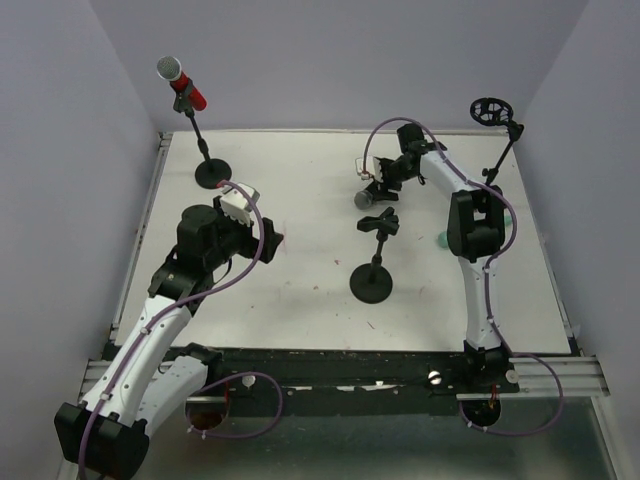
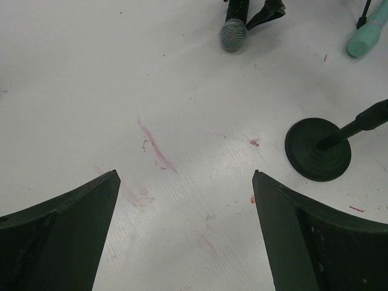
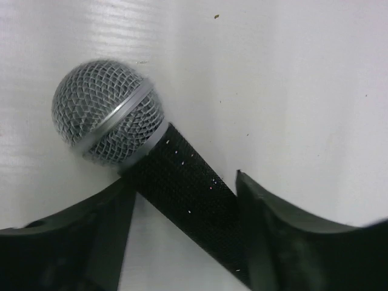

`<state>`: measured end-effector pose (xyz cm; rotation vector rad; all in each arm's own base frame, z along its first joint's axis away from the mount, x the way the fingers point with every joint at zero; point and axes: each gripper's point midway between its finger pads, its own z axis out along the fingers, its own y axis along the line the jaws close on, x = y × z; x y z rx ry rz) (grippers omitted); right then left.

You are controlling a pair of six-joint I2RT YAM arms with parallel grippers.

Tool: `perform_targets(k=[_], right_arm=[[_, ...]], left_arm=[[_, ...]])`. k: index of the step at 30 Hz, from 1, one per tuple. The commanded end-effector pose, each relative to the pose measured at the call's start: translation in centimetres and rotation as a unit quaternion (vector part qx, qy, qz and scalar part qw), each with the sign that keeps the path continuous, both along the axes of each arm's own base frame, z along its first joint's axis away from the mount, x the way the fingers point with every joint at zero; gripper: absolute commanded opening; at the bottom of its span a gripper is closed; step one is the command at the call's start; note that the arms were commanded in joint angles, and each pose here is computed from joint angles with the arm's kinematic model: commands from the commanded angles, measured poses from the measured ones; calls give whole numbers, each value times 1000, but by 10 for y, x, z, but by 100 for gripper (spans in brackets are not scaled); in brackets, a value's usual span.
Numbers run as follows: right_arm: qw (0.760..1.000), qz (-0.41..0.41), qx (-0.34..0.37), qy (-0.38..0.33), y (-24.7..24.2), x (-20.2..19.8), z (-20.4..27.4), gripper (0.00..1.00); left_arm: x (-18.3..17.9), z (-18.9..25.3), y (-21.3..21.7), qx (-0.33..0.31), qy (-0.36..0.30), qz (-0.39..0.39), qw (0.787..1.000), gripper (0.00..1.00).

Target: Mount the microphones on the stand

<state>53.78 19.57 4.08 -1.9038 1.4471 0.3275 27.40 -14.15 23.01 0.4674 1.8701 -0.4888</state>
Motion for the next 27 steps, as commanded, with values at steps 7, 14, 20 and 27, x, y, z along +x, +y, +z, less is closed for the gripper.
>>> perform_targets(k=[7,14,20,27], right_arm=[[993,-19,2,113,8,-43,-21,32],[971,-117,91,188,66,-61,20,16],[911,-224,217,271,92,-54,97,12],[859,-217,318,336,103,-78,184,11]], left_arm=[[4,16,0,-2,-27,0,1000,98],[-1,23,-4,-18,-38,-13,999,98],[-4,34,-15,-89,-28,-25,995,98],[-4,68,-36,-335,6,-38,941,98]])
